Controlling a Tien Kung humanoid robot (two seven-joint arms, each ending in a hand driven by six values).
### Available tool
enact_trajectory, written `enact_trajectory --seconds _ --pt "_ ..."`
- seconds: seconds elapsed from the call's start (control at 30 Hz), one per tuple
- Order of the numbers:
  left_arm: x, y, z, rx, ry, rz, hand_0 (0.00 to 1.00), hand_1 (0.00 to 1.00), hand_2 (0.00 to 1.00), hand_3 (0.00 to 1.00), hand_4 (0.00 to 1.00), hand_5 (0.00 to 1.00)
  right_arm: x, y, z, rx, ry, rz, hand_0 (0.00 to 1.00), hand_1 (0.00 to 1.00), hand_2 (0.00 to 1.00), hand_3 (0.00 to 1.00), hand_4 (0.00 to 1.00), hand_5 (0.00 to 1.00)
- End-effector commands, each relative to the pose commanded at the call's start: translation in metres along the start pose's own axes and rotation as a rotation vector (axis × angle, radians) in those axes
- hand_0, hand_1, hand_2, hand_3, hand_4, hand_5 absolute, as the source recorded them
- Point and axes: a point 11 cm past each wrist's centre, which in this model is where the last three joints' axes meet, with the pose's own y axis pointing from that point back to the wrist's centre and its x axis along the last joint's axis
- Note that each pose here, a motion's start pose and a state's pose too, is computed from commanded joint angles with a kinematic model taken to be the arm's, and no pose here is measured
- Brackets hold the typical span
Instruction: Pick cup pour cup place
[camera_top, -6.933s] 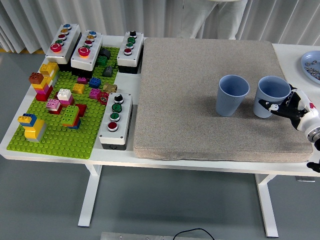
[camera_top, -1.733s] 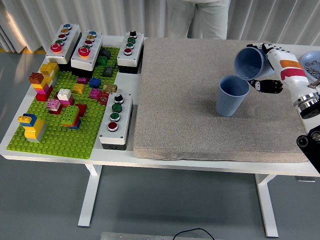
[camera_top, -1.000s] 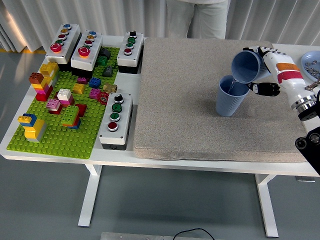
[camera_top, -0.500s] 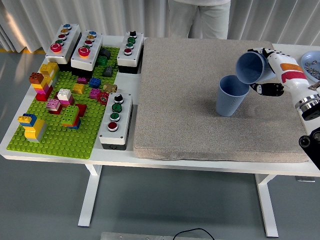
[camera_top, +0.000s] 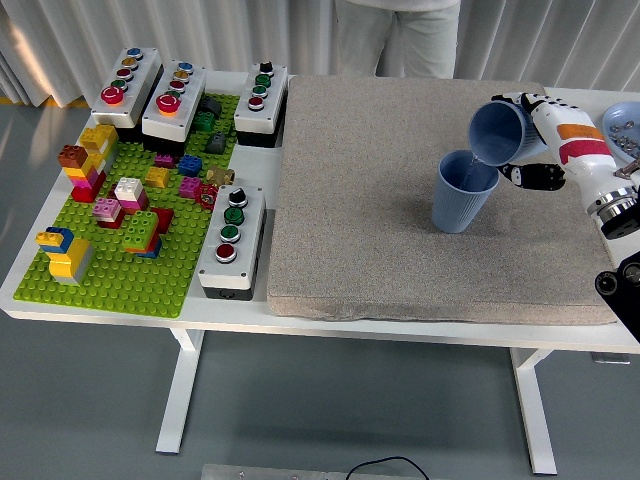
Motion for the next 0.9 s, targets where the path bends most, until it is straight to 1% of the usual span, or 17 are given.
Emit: enact_trajectory --seconds 0.3,0.9 --pt "0.0 0.0001 0.0003 0.0 -0.001 0.0 0.726 0.781 0.823 0.692 0.508 0.949 0.0038 -0.0003 -0.0059 0.031 0.043 0.011 0.811 0.628 0.524 0.548 0.606 0.002" --pt "0.0004 0.0 0.0 0.001 -0.001 0.001 0.726 0.782 0.823 0.693 0.508 0.951 0.0035 0.0005 -0.0033 0.04 0.072 0.001 0.816 0.627 0.522 0.544 0.601 0.002"
